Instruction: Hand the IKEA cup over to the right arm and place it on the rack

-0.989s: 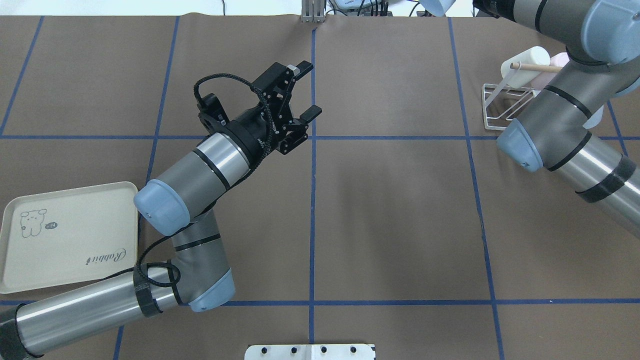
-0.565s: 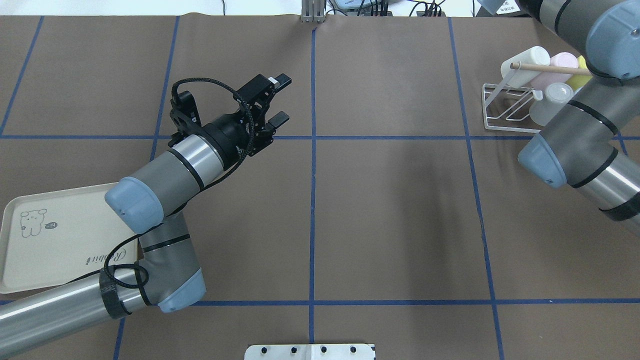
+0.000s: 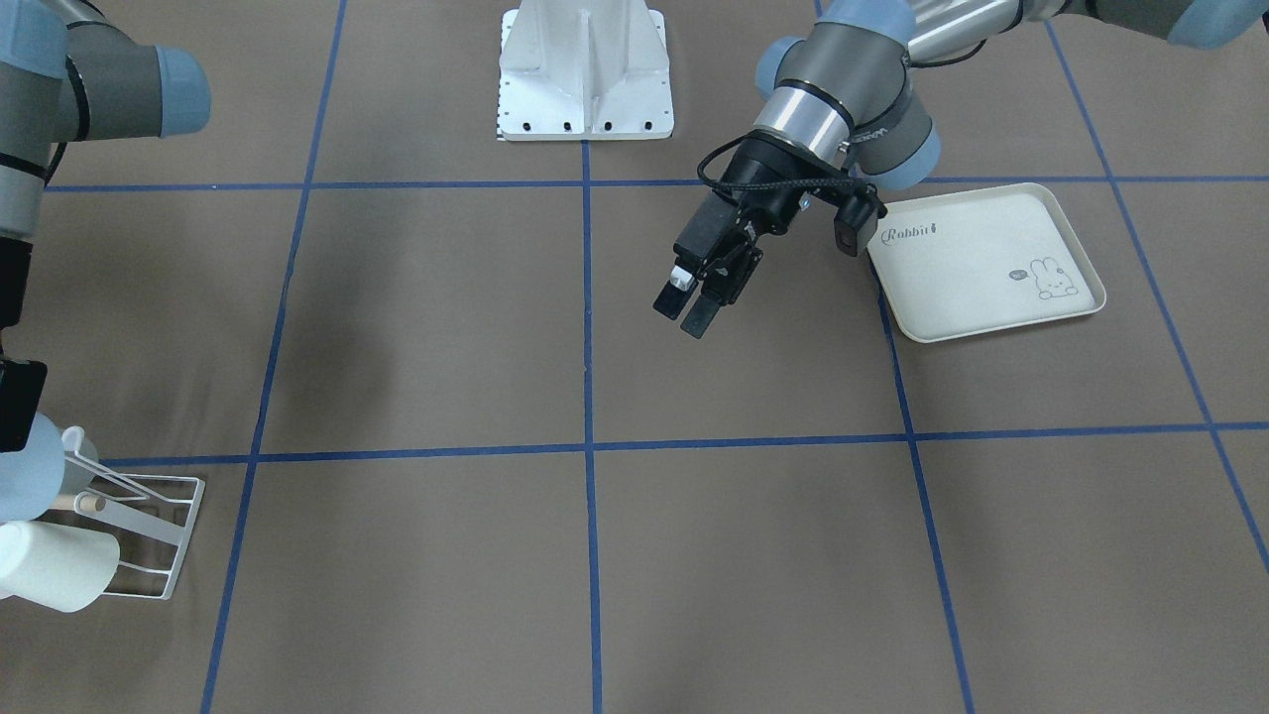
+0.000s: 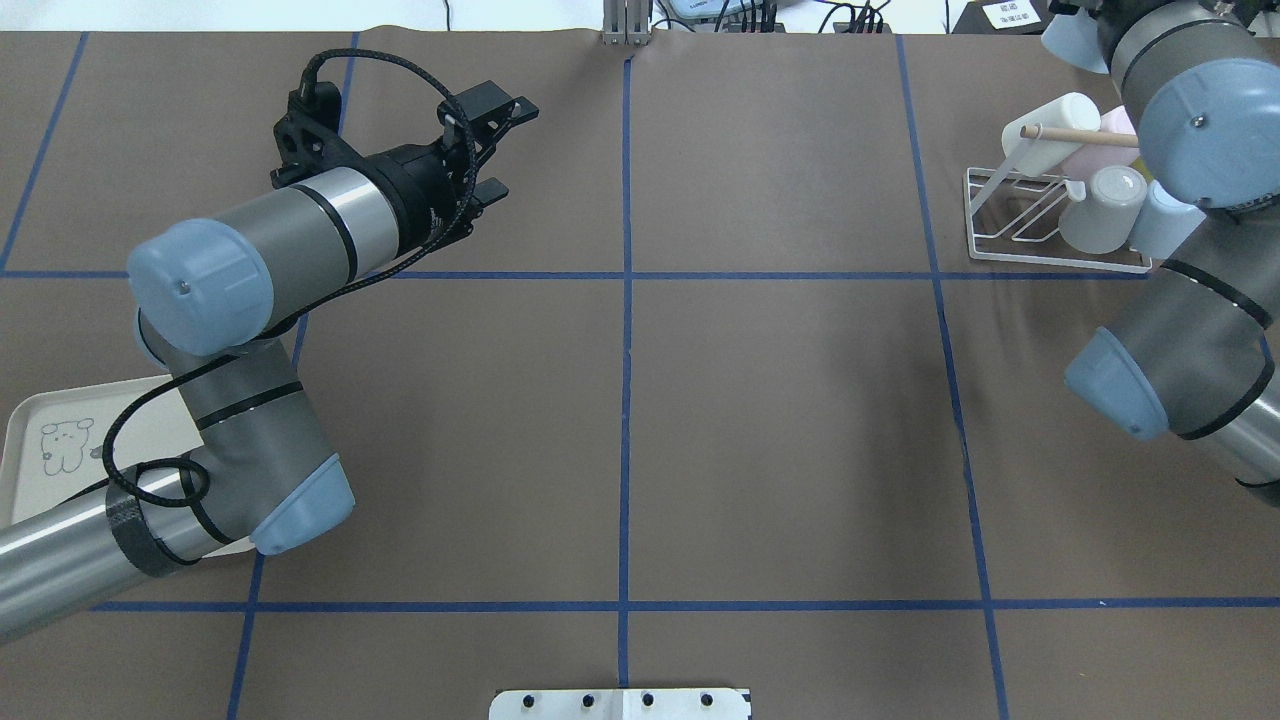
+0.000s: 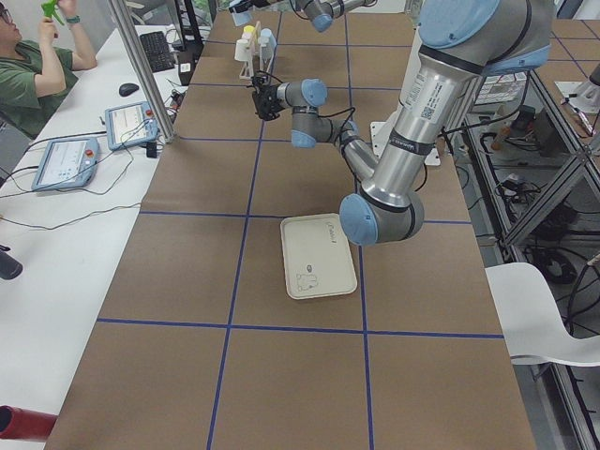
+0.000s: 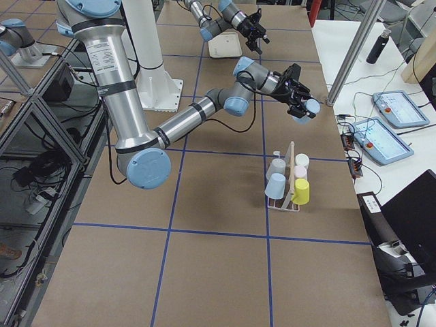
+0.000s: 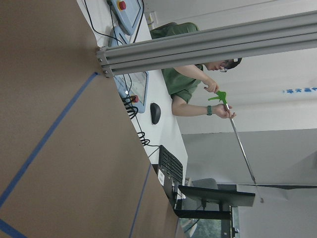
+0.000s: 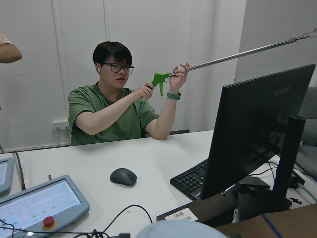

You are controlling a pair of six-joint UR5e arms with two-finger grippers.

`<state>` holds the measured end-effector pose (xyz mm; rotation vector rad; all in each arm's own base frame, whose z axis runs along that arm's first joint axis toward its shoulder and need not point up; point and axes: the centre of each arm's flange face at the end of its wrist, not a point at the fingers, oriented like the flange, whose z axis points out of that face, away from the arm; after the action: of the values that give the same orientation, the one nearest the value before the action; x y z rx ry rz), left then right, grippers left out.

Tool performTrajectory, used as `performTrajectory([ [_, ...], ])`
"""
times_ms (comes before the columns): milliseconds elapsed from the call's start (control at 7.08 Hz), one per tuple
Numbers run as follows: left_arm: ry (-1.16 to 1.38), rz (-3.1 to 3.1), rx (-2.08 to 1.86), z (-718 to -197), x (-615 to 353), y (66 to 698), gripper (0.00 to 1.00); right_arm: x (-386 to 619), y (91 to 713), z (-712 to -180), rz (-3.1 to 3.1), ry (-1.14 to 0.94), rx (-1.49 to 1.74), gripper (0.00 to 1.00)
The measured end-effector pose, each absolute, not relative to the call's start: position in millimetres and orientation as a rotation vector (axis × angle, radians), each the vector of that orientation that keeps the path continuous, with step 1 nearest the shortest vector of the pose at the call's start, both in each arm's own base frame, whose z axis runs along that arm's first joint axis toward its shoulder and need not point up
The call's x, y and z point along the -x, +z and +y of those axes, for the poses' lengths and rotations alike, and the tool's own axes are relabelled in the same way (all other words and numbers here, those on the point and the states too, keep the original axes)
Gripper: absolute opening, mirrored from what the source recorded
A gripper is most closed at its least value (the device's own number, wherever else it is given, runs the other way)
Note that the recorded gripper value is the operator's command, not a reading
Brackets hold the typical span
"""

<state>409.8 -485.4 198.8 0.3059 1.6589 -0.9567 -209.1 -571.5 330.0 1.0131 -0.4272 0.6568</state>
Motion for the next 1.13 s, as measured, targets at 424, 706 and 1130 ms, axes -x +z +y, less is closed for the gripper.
performTrajectory([
  [424, -0.954, 1.624, -0.294, -492, -401, 205, 1.00, 238, 359, -551, -0.325, 0.578, -0.998, 0.00],
  [706, -0.947, 1.619, -0.285, -491, -402, 209, 1.00, 252, 382, -534, -0.273, 0.547, -1.005, 0.00],
  [1130, -0.944, 1.611, -0.278, -489, -402, 216, 1.00, 268, 400, -517, -0.242, 0.519, -1.012, 0.00],
])
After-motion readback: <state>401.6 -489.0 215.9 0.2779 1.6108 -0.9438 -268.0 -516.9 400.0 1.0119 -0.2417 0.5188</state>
